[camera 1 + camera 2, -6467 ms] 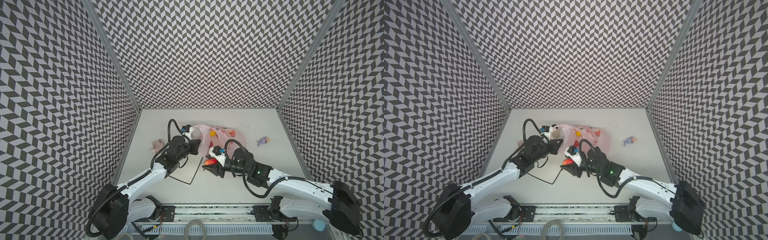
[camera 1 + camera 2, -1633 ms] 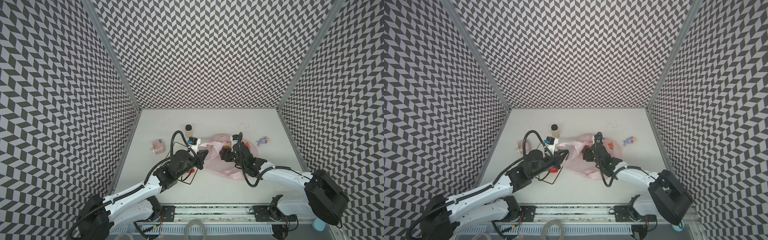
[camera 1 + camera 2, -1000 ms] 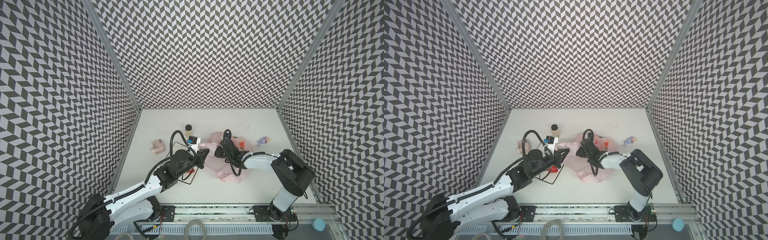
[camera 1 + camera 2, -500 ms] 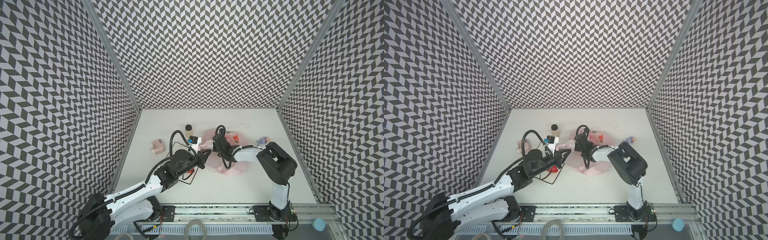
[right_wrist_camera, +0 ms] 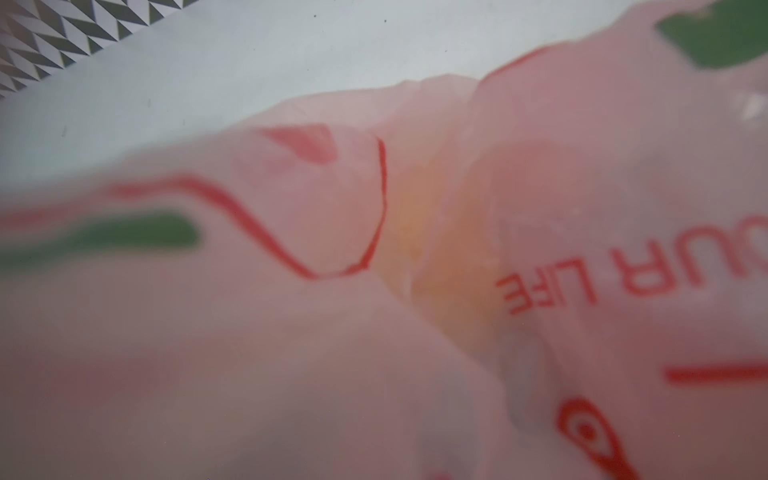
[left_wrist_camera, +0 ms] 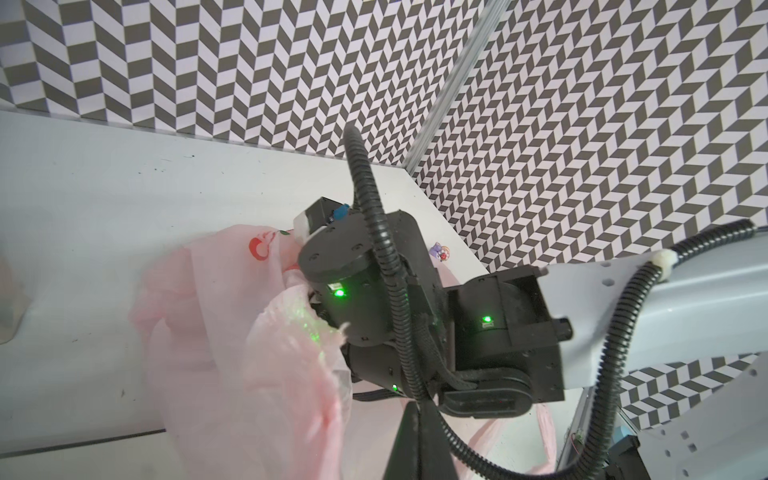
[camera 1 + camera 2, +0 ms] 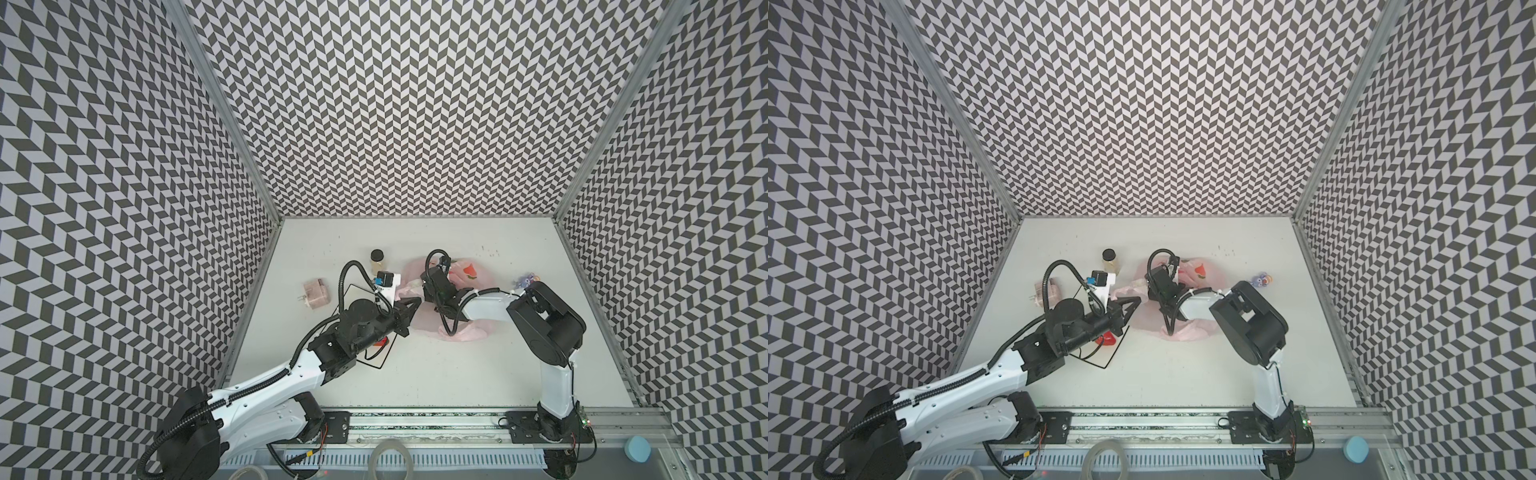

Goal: Take the fake fruits out of the plastic bag
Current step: 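Pull the red-yellow fake strawberry out of the bag with the right gripper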

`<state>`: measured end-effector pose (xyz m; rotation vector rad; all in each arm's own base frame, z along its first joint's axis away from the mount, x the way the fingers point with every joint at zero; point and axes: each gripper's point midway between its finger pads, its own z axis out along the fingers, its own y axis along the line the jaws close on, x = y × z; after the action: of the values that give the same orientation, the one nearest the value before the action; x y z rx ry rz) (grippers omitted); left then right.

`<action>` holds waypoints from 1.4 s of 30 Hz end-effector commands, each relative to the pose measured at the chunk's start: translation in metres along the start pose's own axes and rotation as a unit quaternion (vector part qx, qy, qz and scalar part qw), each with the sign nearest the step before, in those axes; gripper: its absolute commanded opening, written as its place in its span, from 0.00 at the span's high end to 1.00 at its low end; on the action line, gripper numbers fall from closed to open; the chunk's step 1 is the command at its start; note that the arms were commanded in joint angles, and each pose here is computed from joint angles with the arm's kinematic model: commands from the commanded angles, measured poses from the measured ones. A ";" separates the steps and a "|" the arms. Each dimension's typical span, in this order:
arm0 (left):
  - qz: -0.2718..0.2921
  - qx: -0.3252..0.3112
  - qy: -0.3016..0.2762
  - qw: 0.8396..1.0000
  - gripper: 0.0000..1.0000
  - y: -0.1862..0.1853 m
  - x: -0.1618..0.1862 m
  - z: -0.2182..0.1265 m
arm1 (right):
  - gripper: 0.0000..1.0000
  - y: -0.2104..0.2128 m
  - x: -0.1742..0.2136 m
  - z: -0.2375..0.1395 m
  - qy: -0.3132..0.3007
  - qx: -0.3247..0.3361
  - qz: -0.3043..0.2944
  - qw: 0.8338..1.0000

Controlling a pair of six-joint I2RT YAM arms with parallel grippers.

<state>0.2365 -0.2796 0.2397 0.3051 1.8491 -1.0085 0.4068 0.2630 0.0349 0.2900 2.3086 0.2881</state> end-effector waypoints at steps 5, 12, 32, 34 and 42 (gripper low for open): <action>-0.017 -0.032 -0.022 0.999 1.00 0.013 -0.014 -0.003 | 0.38 -0.025 0.001 -0.014 -0.009 0.044 -0.030 0.999; -0.026 -0.040 -0.024 0.999 1.00 0.021 -0.015 -0.001 | 0.54 0.002 -0.019 -0.034 -0.026 -0.025 -0.002 0.999; -0.056 -0.043 -0.050 0.996 1.00 0.049 -0.035 0.008 | 0.60 0.049 -0.055 -0.184 -0.097 -0.309 -0.100 0.941; -0.056 -0.042 -0.050 0.996 1.00 0.051 -0.037 0.011 | 0.60 0.053 -0.061 -0.201 -0.110 -0.329 -0.114 0.931; -0.039 -0.045 -0.038 0.997 1.00 0.073 -0.051 0.027 | 0.60 0.091 -0.049 -0.260 -0.126 -0.409 -0.203 0.881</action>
<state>0.3100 -0.2413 0.2157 0.0985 1.9146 -0.9473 0.2833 0.2825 0.2435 -0.3747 1.8486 0.8594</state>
